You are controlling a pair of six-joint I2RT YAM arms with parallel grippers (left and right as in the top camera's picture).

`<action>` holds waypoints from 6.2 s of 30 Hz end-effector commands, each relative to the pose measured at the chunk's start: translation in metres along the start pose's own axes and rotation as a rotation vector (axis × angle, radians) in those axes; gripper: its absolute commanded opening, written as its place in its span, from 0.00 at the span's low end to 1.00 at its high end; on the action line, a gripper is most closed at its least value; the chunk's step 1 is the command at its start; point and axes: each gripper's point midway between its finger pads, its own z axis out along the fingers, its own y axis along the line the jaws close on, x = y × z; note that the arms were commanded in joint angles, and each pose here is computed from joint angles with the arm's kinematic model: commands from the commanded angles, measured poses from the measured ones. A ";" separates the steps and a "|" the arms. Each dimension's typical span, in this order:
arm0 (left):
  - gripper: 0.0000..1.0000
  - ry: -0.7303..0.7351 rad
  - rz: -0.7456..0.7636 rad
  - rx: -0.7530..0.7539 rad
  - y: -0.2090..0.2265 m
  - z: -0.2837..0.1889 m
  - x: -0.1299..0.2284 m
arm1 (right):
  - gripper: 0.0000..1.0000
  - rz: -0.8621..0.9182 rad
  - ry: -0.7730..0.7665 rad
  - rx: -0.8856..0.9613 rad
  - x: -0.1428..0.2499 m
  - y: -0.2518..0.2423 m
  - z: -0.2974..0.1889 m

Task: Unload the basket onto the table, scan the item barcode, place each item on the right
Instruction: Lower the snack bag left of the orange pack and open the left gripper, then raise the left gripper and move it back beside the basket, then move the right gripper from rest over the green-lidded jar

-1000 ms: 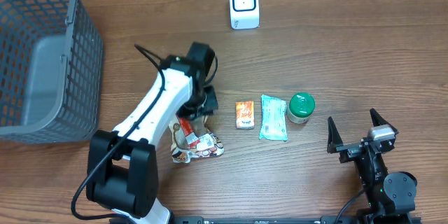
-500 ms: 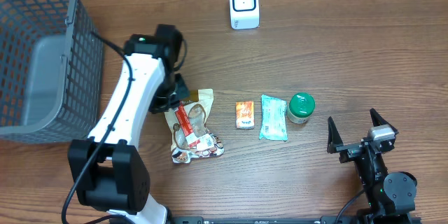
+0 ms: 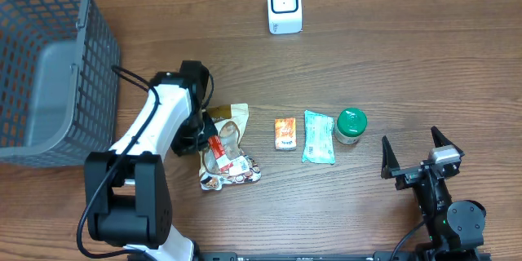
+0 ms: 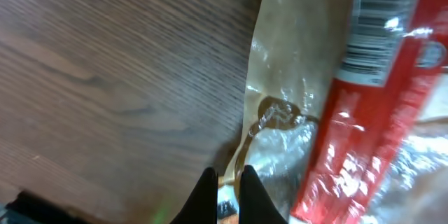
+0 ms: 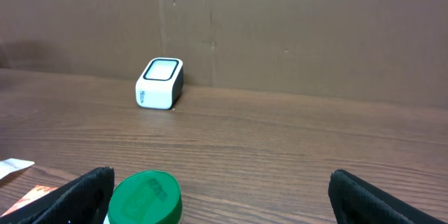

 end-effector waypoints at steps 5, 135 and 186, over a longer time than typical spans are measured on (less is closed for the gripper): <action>0.04 -0.031 0.072 0.127 -0.023 0.019 0.000 | 1.00 -0.001 0.002 0.005 0.003 -0.001 0.000; 1.00 -0.334 0.016 0.035 0.028 -0.149 -0.086 | 1.00 -0.001 0.002 0.006 0.003 -0.001 0.000; 1.00 -0.334 0.016 0.035 0.029 -0.149 -0.086 | 1.00 -0.001 0.002 0.006 0.003 -0.001 0.000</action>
